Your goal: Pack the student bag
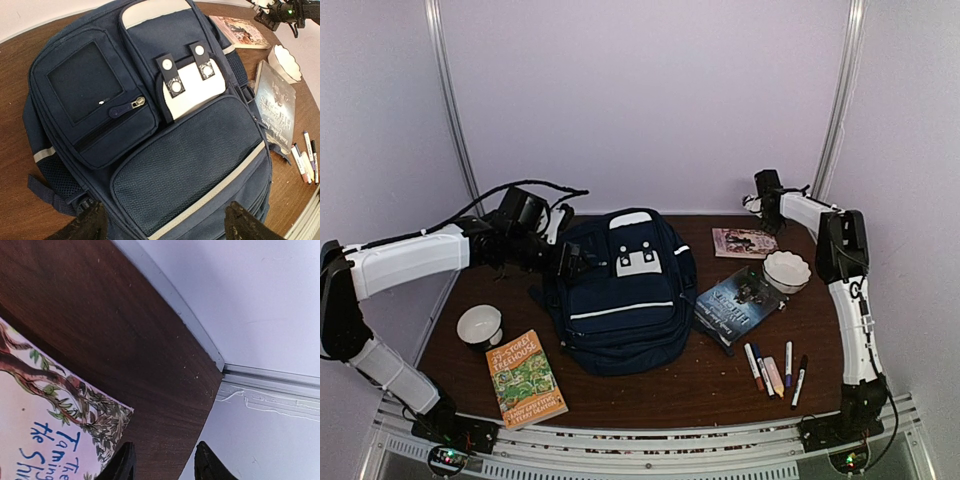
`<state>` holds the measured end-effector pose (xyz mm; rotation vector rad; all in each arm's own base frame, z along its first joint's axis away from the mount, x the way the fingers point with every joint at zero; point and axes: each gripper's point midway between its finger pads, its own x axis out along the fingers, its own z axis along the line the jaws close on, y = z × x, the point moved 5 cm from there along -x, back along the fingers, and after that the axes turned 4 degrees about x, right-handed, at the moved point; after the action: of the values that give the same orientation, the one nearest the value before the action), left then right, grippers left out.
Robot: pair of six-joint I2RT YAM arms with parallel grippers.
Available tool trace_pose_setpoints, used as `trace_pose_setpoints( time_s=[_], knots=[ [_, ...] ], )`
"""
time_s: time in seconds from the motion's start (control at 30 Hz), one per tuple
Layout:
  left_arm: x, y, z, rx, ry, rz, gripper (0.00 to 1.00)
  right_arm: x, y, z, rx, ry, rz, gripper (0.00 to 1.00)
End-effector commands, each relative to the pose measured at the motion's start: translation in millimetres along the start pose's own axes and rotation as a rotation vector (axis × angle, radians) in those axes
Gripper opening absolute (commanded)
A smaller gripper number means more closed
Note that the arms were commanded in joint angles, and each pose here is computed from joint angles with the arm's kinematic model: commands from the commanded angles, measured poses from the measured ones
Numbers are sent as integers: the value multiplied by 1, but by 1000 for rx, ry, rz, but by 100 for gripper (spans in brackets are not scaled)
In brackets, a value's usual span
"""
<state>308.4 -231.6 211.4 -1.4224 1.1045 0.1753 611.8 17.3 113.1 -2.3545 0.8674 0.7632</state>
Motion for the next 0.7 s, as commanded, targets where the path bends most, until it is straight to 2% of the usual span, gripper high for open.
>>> trace_pose_setpoints(
  time_s=[0.0,0.37,0.67],
  knots=[
    [3,-3,-1,6,-6,-2,83,18,15,-5,-84,23,51,39],
    [5,0,-1,-9,-7,13,83,24,25,17,-339,-96,53,36],
    [4,-2,0,-19,-16,8,83,5,16,43,-526,-218,-12,33]
  ],
)
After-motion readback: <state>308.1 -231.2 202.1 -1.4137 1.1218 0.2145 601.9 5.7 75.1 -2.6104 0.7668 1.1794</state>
